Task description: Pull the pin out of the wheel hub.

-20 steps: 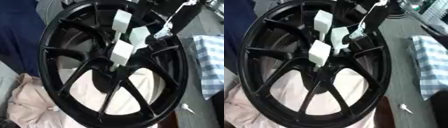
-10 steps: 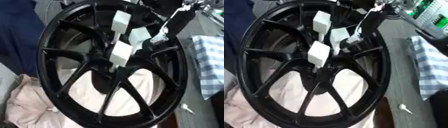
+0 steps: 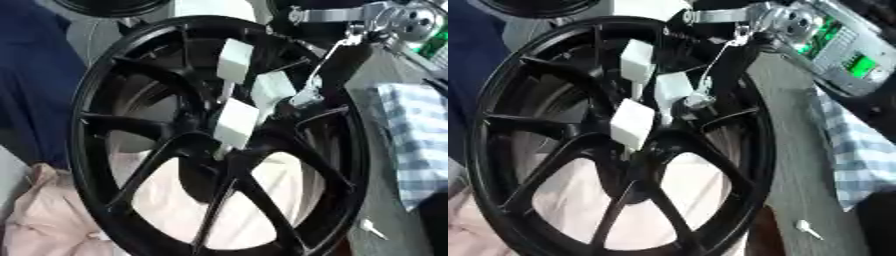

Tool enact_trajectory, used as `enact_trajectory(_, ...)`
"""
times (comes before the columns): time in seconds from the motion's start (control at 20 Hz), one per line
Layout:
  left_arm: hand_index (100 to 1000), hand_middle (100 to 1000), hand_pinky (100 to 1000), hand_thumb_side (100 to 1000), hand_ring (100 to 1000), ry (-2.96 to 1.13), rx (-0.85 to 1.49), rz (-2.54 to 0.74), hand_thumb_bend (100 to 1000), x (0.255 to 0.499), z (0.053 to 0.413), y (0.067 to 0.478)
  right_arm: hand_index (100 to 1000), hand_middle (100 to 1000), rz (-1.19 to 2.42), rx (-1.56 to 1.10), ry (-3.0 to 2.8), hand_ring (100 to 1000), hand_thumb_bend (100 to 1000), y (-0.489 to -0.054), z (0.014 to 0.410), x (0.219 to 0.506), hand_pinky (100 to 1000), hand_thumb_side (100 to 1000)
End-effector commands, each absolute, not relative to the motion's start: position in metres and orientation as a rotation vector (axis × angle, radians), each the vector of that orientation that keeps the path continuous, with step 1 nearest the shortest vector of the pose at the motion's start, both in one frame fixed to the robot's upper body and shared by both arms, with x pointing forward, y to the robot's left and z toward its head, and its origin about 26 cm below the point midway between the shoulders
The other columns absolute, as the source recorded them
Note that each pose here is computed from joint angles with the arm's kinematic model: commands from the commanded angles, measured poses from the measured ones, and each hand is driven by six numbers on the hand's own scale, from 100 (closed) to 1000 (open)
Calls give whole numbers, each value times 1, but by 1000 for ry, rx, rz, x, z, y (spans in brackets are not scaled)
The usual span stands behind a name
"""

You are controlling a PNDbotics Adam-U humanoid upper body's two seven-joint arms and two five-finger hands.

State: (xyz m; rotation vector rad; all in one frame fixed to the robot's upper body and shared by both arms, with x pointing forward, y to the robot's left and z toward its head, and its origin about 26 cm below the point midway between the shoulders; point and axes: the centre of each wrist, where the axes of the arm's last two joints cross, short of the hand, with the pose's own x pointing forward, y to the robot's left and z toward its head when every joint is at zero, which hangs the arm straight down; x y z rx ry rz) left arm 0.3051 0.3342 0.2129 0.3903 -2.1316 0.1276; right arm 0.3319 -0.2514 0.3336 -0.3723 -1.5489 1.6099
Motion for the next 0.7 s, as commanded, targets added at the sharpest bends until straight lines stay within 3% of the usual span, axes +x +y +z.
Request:
enact_trajectory(0.05, 711, 579, 741, 810, 644, -2150, 400, 113, 100, 303, 219, 336, 736, 613, 1628, -415, -1548, 761, 611, -253, 343, 330, 811, 177)
enact_trajectory(0.4, 711, 580, 741, 813, 644, -2147, 398, 111, 100, 303, 219, 336, 716, 581, 1646, -418, -1532, 738, 578, -255, 342, 332, 803, 129)
enact_trajectory(0.65, 711, 579, 742, 815, 644, -2145, 396, 109, 100, 303, 218, 336, 674, 526, 1654, -411, -1532, 691, 511, -258, 340, 327, 790, 100)
enact_trajectory(0.7, 711, 579, 742, 815, 644, -2145, 395, 109, 100, 303, 218, 336, 654, 498, 1654, -408, -1533, 666, 461, -258, 340, 326, 783, 100)
